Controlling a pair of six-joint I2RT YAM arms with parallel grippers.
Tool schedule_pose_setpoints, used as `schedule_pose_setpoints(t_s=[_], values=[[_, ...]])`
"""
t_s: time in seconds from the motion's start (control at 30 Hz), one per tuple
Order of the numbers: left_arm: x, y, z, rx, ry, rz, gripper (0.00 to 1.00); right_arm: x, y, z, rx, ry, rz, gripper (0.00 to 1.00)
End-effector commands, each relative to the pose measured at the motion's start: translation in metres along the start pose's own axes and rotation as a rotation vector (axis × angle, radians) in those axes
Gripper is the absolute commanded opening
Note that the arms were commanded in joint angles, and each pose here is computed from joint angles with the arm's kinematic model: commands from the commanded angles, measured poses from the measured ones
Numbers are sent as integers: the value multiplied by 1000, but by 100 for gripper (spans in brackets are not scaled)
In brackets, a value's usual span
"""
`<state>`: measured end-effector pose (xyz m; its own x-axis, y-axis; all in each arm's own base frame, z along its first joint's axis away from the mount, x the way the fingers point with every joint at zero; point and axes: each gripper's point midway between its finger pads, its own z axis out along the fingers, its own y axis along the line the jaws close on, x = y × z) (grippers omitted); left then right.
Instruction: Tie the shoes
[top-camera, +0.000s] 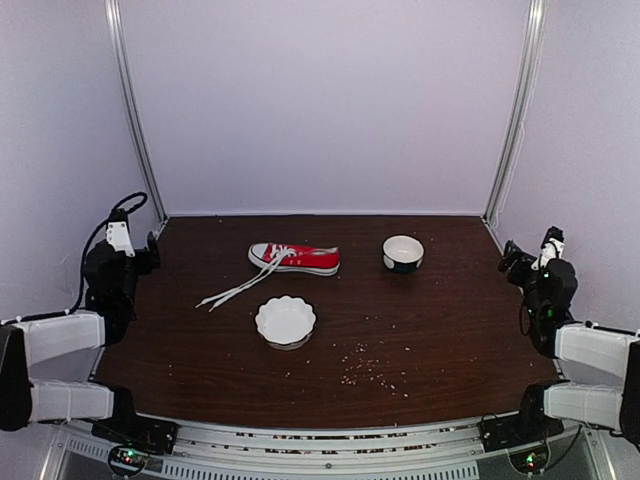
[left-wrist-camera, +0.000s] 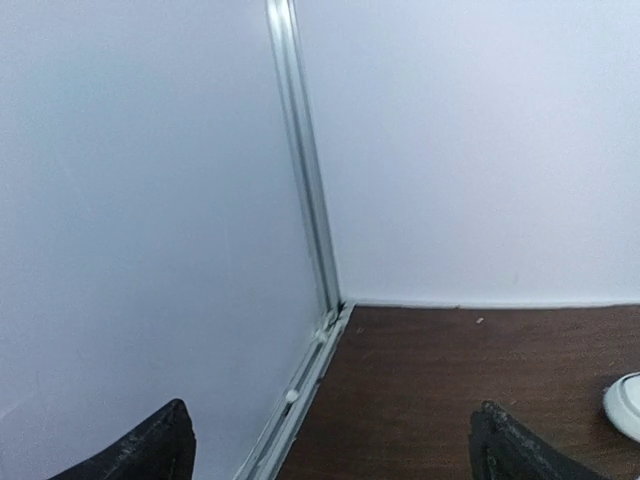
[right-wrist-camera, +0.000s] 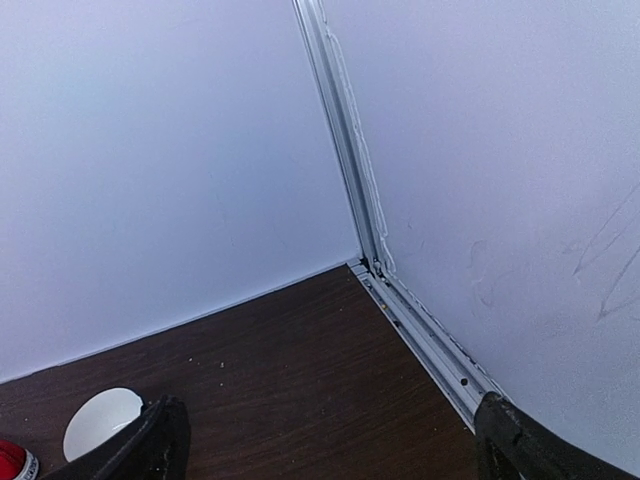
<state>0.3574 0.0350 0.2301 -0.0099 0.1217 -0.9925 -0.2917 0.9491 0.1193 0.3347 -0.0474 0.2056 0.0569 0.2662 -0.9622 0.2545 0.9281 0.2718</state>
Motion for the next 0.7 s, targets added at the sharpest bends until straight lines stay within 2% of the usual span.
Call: schedule_pose_setpoints(t_s=[0.0, 0.07, 0.17, 0.2, 0.23, 0.3, 0.33, 0.43, 0.5, 0.6, 0.67], values=[[-70, -46, -16, 102, -71, -2, 97, -10, 36, -4, -198, 34, 38, 100], [-94, -89, -23, 228, -33, 28, 91, -10, 66, -7, -354, 99, 35, 100], [-114, -173, -57, 472, -6, 145, 77, -12, 92, -14, -486, 167, 85, 98], [-117, -199, -72, 549, -1, 186, 66, -14, 100, -19, -530, 177, 106, 95], [-115, -227, -89, 635, 16, 227, 59, -16, 106, -24, -565, 184, 119, 92], [-106, -279, -129, 815, 66, 292, 10, -18, 111, -31, -597, 197, 133, 88], [-94, -298, -144, 876, 116, 321, 0, -18, 111, -34, -594, 212, 135, 87], [-74, -355, -195, 1082, 175, 384, 0, -24, 108, -44, -583, 201, 141, 86], [-45, -389, -224, 1185, 236, 488, 0, -27, 109, -52, -594, 188, 146, 85], [17, -427, -239, 1201, 365, 735, 0, -30, 110, -62, -606, 182, 146, 85], [40, -441, -240, 1171, 396, 864, 0, -29, 109, -66, -606, 186, 144, 85]])
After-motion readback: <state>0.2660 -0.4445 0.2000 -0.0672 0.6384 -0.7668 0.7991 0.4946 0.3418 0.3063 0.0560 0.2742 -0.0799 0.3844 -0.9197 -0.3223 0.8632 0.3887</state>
